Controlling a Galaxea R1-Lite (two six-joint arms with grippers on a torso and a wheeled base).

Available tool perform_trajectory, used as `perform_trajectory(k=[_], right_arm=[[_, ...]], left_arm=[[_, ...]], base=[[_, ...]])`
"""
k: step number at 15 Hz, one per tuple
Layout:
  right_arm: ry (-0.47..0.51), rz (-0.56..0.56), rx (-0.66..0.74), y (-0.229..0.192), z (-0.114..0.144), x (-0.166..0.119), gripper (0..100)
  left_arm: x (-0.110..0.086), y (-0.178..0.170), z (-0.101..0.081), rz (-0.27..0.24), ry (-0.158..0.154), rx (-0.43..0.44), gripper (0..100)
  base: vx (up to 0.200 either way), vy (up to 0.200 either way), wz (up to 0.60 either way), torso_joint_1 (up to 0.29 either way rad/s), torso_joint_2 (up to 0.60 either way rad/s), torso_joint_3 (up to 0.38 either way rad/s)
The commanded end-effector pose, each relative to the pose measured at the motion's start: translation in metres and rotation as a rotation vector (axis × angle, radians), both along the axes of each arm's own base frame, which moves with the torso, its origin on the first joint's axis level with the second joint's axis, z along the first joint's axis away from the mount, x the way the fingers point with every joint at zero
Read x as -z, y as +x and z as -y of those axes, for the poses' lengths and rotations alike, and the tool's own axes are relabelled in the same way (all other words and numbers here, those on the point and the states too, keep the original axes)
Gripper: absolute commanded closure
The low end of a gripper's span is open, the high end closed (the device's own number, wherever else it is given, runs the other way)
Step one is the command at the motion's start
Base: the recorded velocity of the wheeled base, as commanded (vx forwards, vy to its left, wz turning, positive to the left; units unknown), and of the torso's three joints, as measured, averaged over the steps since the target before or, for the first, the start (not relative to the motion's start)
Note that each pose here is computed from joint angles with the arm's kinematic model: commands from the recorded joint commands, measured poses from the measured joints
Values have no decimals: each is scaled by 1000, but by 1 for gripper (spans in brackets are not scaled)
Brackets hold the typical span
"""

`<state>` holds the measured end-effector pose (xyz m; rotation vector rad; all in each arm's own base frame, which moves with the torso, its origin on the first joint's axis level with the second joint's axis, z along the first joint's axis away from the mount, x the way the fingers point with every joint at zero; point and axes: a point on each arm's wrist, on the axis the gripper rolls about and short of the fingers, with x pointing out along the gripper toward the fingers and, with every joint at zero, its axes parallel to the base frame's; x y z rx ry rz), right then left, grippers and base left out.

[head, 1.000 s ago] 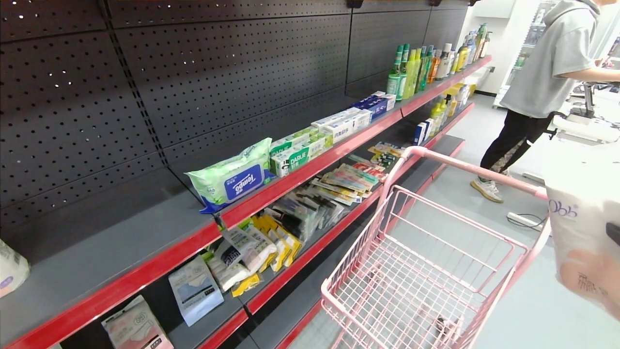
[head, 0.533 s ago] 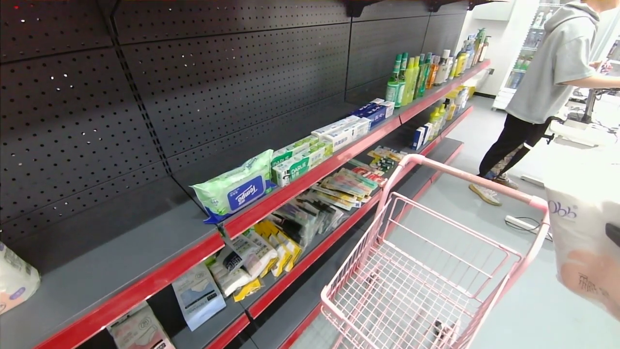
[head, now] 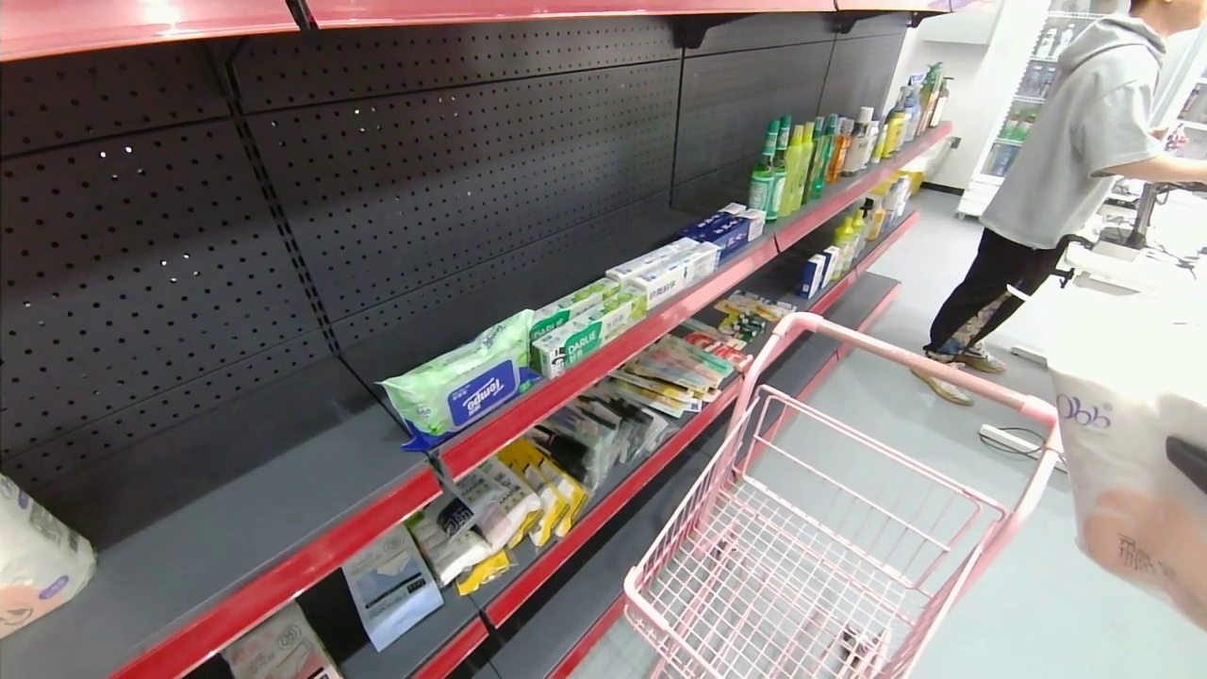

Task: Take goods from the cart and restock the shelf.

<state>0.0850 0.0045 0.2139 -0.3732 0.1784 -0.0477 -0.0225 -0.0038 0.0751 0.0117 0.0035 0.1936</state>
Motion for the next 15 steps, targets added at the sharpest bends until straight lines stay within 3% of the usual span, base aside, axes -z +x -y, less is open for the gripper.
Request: perform_trajectory(k=[1, 11, 15], right_arm=[[0, -6, -4, 2, 0, 0, 100], [-18, -12, 31, 5, 3, 0, 100], [-18, -17, 33, 5, 3, 1, 100]], left_arm=[[0, 0, 0, -1, 0, -1, 0], [0, 0, 0, -1, 0, -1, 0], [0, 0, 0, -1, 0, -1, 0]], base=[[0, 0, 0, 105, -222, -110], [0, 0, 0, 59, -129, -65], [0, 0, 600, 2, 2, 1]])
